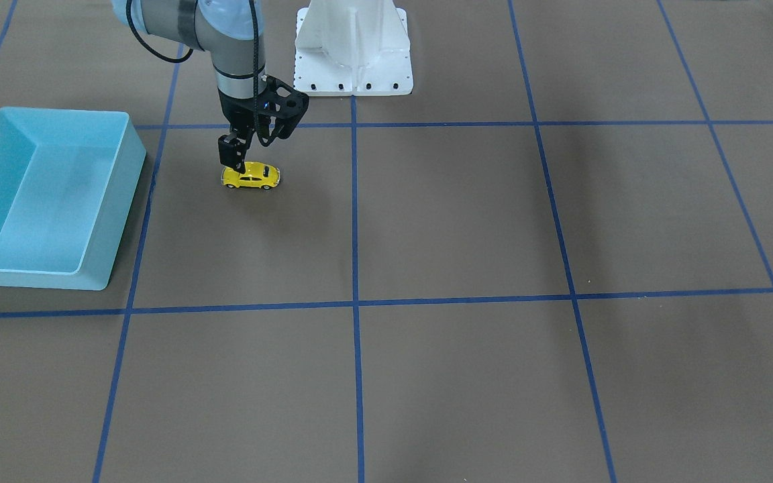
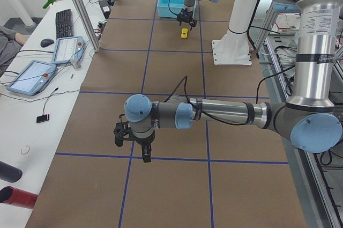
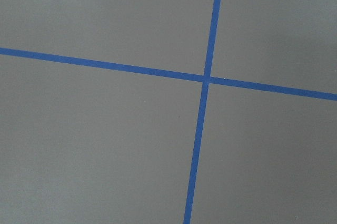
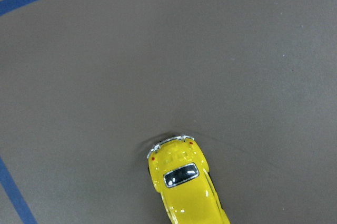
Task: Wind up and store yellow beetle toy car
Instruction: 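Close the right gripper on the car and lift it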
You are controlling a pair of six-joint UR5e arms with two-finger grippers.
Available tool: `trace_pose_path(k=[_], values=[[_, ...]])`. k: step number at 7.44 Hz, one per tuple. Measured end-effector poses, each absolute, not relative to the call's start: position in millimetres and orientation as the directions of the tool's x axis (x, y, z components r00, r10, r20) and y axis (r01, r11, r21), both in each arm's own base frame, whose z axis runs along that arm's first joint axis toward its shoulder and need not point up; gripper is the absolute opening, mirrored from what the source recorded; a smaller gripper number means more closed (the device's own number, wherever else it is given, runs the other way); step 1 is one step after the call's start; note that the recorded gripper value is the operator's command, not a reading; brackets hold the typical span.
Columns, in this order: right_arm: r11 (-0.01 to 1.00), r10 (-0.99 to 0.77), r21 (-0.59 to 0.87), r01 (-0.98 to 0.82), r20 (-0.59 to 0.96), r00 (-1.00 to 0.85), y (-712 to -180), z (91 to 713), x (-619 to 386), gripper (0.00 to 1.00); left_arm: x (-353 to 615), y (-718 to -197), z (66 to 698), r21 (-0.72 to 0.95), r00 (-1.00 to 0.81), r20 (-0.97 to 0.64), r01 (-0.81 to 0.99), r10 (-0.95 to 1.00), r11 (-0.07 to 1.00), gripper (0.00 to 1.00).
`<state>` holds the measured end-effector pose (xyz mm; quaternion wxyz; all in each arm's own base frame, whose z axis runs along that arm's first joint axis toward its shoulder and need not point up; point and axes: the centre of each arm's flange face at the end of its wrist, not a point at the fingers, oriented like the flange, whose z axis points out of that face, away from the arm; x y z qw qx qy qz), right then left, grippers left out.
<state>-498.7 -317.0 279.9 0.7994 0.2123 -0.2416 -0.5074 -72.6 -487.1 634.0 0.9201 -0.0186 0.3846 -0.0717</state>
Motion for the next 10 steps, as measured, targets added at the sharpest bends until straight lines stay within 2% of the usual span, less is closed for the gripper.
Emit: trace_pose_path(k=[4, 8, 9, 10], values=[[0.333, -0.932, 0.601, 0.727, 0.095, 0.349, -305.1, 289.1, -508.7, 1.0, -69.0, -491.0, 654.4, -0.135, 0.695, -0.698, 0.11, -0.174, 0.985, 1.0], [0.321, -0.935, 0.576, 0.752, 0.064, 0.35, -309.3, 304.3, -516.7, 0.99, -63.6, -501.5, 658.7, -0.144, 0.699, -0.694, 0.1, -0.172, 0.985, 1.0], [0.321, -0.935, 0.569, 0.757, 0.061, 0.35, -310.7, 308.2, -518.7, 0.83, -63.3, -500.0, 662.0, -0.149, 0.698, -0.694, 0.098, -0.175, 0.984, 1.0], [0.321, -0.934, 0.566, 0.759, 0.06, 0.351, -313.1, 312.8, -521.7, 0.51, -63.1, -498.4, 665.4, -0.156, 0.697, -0.694, 0.096, -0.178, 0.983, 1.0]])
